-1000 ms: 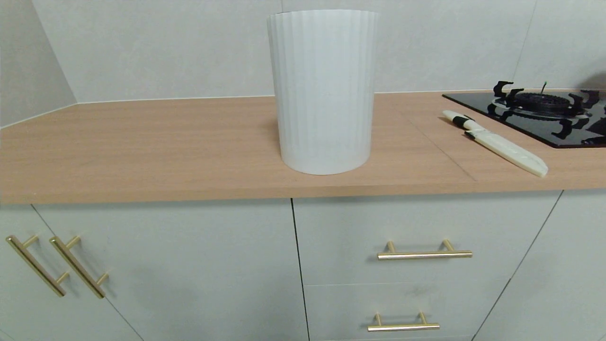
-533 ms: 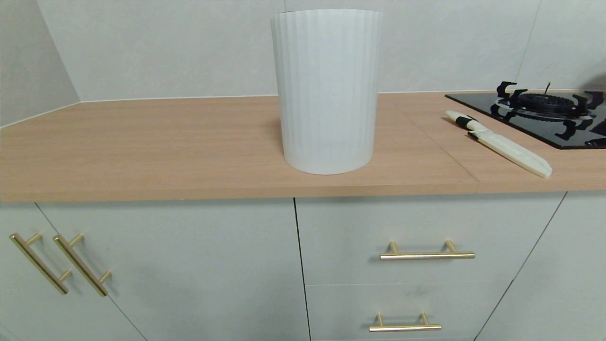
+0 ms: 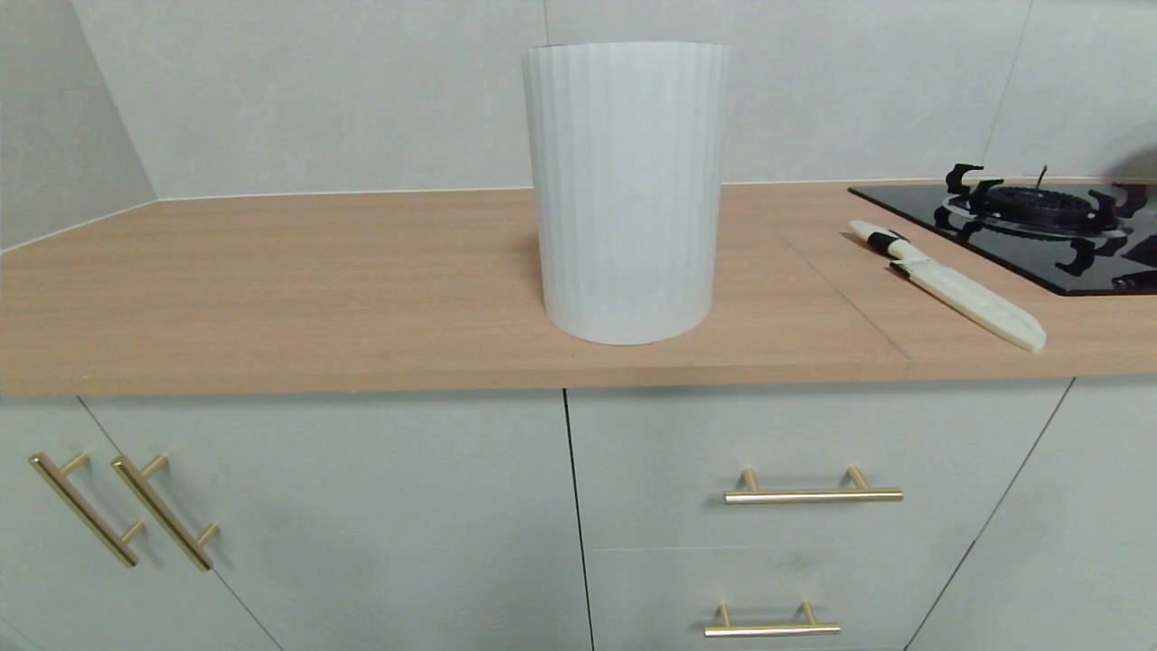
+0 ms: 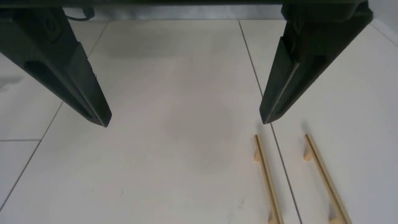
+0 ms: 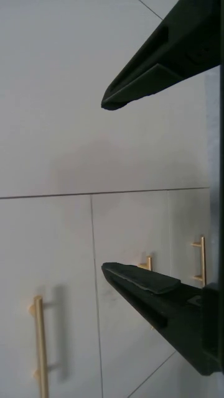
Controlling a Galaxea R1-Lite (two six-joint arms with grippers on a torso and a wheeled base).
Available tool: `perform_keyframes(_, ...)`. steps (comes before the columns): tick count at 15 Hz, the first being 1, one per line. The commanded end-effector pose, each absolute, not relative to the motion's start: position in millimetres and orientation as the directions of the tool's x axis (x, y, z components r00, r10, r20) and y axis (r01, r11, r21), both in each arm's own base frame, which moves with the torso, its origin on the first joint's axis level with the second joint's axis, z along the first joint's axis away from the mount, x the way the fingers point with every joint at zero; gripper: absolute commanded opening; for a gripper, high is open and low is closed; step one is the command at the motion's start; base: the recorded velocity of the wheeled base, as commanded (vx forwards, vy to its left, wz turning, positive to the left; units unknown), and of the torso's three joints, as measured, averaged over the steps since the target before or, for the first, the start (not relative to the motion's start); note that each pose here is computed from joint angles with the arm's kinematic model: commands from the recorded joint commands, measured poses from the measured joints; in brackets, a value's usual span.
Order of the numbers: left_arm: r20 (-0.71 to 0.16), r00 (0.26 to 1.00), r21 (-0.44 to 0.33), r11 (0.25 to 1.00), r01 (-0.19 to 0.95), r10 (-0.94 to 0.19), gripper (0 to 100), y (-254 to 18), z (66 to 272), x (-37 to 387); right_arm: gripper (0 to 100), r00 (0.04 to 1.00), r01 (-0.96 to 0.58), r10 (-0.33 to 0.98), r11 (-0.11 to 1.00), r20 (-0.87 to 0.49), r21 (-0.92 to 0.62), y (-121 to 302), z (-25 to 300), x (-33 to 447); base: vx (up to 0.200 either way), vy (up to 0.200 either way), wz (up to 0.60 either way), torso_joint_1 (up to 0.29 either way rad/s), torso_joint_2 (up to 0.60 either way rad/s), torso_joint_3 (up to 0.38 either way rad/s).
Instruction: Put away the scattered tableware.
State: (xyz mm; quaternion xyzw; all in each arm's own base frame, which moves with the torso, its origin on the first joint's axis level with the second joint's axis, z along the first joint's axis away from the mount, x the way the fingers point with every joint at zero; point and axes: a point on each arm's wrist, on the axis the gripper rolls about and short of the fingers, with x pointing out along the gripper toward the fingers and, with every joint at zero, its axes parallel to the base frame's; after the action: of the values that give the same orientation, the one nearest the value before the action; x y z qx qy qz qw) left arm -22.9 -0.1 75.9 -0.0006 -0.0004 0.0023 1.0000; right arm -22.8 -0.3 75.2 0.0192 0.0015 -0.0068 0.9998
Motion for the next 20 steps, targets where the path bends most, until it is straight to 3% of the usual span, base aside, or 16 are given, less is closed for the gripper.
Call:
perform_keyframes(1,-0.002,1.000,-0.002,1.000,-0.005,0.005,100,-0.1,75.8,-22.8,100,1.000,0.014,-0.014,0.999,-0.005,0.038,-0.3,75.2,-22.7,0.000,0.000,0.00,0.076,-0.24,-0.286)
perform_keyframes(20,-0.002,1.000,-0.002,1.000,-0.005,0.005,100,-0.1,75.8,-22.8,100,1.000,0.014,-0.014,0.999,-0.005,0.040,-0.3,75.2,-22.7,0.000,0.000,0.00,0.172,-0.47,-0.297)
